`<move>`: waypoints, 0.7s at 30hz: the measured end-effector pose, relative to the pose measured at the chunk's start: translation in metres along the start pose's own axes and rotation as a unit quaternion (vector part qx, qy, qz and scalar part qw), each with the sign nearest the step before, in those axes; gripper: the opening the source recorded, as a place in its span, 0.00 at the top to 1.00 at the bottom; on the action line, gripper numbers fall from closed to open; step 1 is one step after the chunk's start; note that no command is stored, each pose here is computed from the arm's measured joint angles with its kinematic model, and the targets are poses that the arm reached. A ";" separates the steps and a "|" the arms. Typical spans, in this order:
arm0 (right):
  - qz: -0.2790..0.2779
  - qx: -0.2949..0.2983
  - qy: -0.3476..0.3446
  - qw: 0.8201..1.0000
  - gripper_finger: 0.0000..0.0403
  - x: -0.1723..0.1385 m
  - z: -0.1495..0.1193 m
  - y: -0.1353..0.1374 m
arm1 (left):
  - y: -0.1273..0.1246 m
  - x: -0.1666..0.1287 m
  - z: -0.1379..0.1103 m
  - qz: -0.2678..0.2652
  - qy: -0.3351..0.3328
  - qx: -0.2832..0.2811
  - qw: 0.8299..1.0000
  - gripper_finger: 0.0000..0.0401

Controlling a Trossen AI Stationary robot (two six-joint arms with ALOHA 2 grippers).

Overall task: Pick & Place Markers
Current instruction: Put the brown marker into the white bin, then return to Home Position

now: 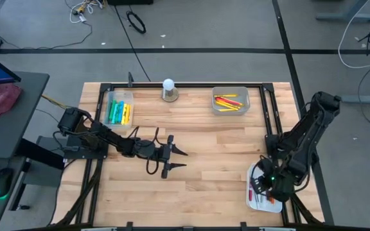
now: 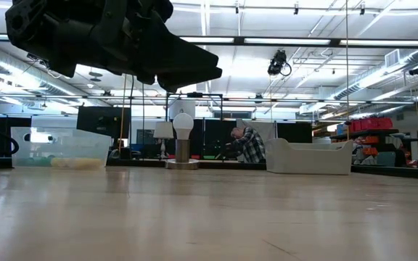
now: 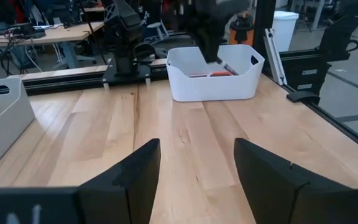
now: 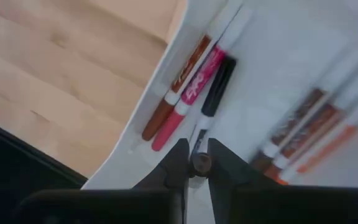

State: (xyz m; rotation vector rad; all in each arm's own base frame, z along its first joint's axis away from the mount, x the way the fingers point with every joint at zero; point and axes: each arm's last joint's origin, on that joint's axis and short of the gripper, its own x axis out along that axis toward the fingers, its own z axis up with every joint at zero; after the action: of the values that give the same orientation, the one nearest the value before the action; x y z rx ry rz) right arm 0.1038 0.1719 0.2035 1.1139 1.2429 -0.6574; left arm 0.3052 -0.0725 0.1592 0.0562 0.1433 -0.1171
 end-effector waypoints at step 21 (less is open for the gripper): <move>-0.032 -0.053 0.062 0.996 0.60 0.005 0.017 -0.030 | 0.000 0.000 0.000 0.000 0.000 -0.012 1.000 0.47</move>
State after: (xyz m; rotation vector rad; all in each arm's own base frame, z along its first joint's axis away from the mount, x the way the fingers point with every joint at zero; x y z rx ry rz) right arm 0.0851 0.1464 0.1891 1.0428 1.4080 -0.5702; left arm 0.3053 -0.0725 0.1591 0.0314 0.1455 -0.1147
